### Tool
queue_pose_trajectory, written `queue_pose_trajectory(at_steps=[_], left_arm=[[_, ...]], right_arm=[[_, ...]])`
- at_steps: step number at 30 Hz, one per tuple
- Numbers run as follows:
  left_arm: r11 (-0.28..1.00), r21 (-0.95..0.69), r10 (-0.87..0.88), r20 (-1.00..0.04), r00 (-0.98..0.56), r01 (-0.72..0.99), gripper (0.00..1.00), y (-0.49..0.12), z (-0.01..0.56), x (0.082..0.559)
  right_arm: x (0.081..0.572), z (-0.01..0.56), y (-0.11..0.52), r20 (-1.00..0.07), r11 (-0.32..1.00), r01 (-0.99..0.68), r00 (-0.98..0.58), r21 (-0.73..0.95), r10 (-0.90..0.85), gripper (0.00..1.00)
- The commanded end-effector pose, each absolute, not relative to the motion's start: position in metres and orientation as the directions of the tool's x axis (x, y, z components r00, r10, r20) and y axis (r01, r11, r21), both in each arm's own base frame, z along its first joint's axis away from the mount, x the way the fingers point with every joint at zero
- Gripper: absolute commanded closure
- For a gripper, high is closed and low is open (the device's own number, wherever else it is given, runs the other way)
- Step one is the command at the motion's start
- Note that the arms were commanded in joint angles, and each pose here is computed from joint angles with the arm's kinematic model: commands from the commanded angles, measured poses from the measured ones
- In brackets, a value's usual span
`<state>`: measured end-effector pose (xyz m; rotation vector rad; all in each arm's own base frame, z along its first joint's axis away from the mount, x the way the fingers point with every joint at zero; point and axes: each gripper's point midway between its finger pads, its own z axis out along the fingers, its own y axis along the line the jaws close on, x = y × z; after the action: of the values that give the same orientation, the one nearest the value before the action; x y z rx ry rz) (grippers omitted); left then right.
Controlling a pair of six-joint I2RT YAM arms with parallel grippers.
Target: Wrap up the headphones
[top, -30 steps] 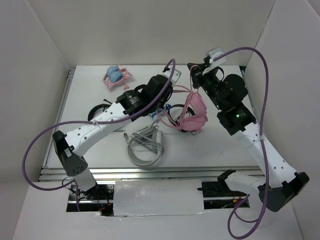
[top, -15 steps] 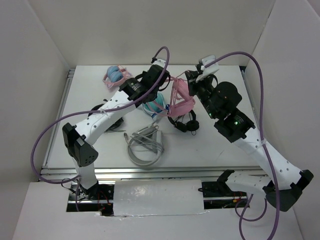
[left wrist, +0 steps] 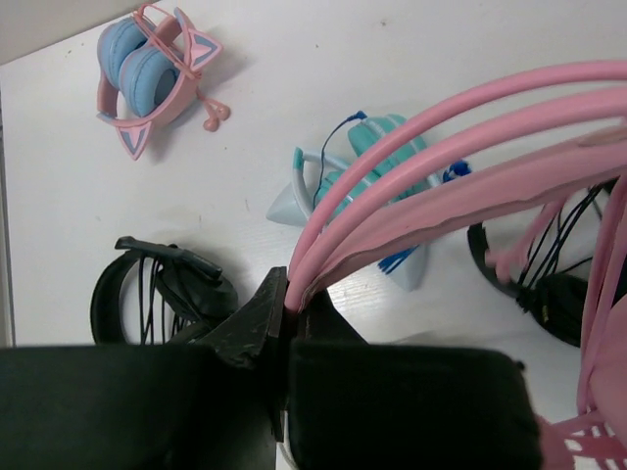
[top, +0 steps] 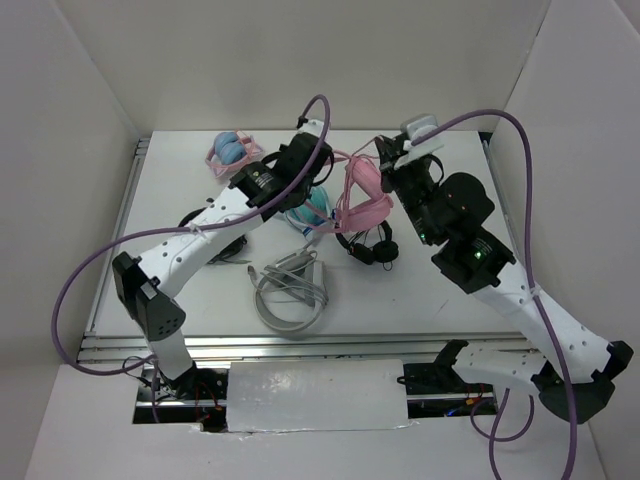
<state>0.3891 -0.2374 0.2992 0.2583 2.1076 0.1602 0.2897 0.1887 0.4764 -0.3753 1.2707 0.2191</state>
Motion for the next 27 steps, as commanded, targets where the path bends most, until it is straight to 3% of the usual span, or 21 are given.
queue_pose_trajectory(at_steps=[1, 6, 12, 18, 20, 23, 27], left_arm=[[0.947, 0.299, 0.315, -0.810, -0.494, 0.115, 1.00, -0.214, 0.289, 0.385], [0.913, 0.353, 0.408, -0.810, -0.421, 0.205, 1.00, -0.217, 0.290, 0.368], [0.904, 0.385, 0.428, -0.819, -0.382, 0.188, 1.00, -0.203, 0.296, 0.361], [0.917, 0.394, 0.380, -0.823, -0.423, 0.057, 1.00, -0.193, 0.308, 0.371], [0.925, 0.379, 0.353, -0.834, -0.425, 0.025, 1.00, -0.196, 0.312, 0.378], [0.946, 0.324, 0.283, -0.854, -0.436, -0.023, 1.00, -0.199, 0.313, 0.385], [0.964, 0.259, 0.204, -0.864, -0.460, -0.060, 1.00, -0.196, 0.311, 0.401]], right_arm=[[0.277, 0.565, 0.150, -0.874, 0.974, -0.190, 0.486, -0.124, -0.017, 0.99], [0.304, 0.552, 0.151, -0.882, 0.958, -0.100, 0.427, -0.267, -0.201, 1.00], [0.313, 0.542, 0.145, -0.866, 0.910, -0.153, 0.400, -0.386, -0.300, 1.00], [0.282, 0.541, 0.167, -0.883, 0.822, -0.396, 0.398, -0.410, -0.249, 1.00], [0.263, 0.537, 0.187, -0.884, 0.733, -0.532, 0.421, -0.423, -0.204, 0.99], [0.227, 0.526, 0.214, -0.923, 0.604, -0.716, 0.374, -0.350, -0.091, 0.99], [0.194, 0.524, 0.227, -0.952, 0.500, -0.827, 0.306, -0.255, 0.022, 0.98]])
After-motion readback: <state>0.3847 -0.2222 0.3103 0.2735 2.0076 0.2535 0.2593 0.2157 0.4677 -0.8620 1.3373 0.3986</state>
